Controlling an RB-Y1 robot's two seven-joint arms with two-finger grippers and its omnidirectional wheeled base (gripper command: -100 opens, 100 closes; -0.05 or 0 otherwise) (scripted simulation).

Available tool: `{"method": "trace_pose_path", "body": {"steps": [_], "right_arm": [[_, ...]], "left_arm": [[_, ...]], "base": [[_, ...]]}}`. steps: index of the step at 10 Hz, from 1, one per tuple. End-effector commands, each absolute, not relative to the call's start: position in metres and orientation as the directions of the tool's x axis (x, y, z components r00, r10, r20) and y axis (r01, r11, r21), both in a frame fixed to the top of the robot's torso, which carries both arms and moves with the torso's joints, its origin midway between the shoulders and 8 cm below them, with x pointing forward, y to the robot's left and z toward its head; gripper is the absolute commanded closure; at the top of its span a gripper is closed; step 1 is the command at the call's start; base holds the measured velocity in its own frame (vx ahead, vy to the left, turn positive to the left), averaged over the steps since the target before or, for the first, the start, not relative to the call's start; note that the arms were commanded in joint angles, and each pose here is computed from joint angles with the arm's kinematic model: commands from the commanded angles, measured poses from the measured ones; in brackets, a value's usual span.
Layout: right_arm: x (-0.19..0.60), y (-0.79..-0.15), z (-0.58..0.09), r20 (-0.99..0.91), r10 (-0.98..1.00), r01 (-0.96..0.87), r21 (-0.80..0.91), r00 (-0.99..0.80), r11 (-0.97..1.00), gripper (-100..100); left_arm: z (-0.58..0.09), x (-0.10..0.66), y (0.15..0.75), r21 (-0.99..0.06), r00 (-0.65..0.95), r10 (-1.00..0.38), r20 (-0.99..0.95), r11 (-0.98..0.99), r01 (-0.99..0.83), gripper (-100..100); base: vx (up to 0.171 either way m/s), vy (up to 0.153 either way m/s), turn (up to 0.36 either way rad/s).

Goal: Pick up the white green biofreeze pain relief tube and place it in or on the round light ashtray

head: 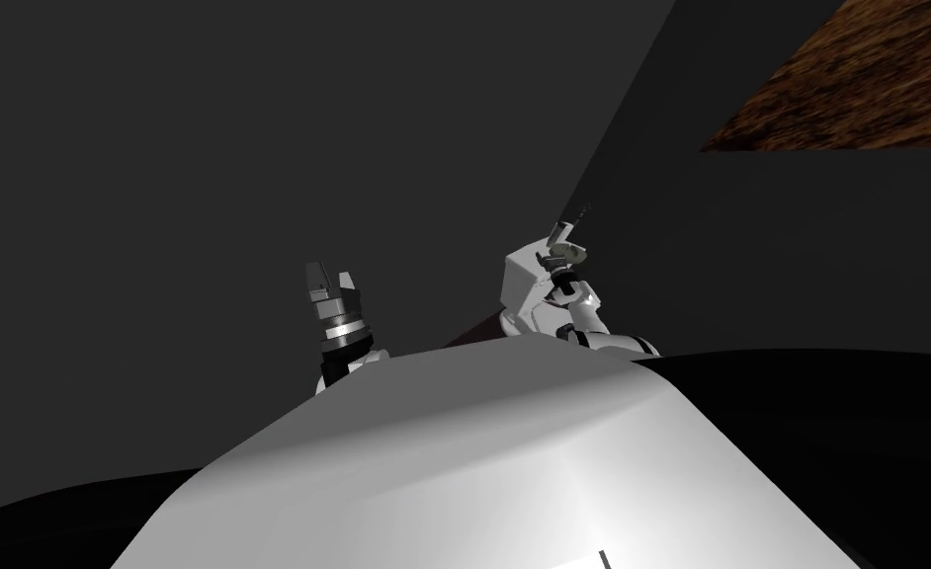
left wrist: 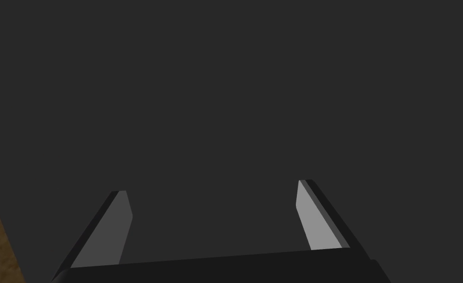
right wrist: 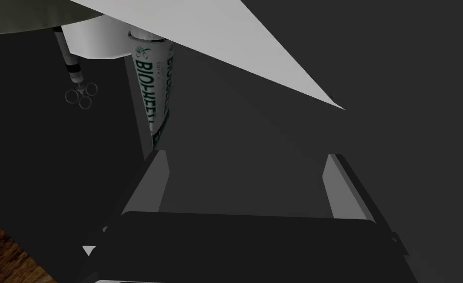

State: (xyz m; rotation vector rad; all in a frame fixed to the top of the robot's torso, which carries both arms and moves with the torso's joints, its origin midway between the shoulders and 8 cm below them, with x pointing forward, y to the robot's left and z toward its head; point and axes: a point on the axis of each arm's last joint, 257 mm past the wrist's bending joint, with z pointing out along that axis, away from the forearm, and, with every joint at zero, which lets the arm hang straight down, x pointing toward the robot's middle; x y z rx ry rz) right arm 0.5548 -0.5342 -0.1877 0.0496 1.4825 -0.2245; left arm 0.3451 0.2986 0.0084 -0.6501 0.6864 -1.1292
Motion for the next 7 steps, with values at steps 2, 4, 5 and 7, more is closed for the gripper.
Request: {"method": "trace_pose_path", "body": {"steps": [2, 4, 5, 7], "right_arm": [[0.54, -0.567, -0.181, -0.988, -0.137, 0.248, -0.114, 0.077, 0.962, -100], [0.529, -0.588, -0.178, -0.986, -0.146, 0.291, -0.117, 0.079, 0.95, -100], [0.525, -0.596, -0.177, -0.986, -0.15, 0.309, -0.118, 0.079, 0.944, -100], [0.519, -0.606, -0.176, -0.985, -0.155, 0.33, -0.12, 0.08, 0.936, -100]], "left_arm": [[0.008, 0.345, 0.299, -0.762, 0.274, -0.949, -0.159, 0.294, 0.577, 0], [0.008, 0.345, 0.299, -0.762, 0.274, -0.949, -0.159, 0.294, 0.577, 0], [0.008, 0.345, 0.299, -0.762, 0.274, -0.949, -0.159, 0.294, 0.577, 0], [0.008, 0.345, 0.299, -0.762, 0.274, -0.949, -0.159, 0.294, 0.577, 0]], "base": [[-0.013, -0.033, 0.089], [-0.001, -0.029, 0.093], [0.006, -0.027, 0.1], [0.025, -0.021, 0.1]]}}
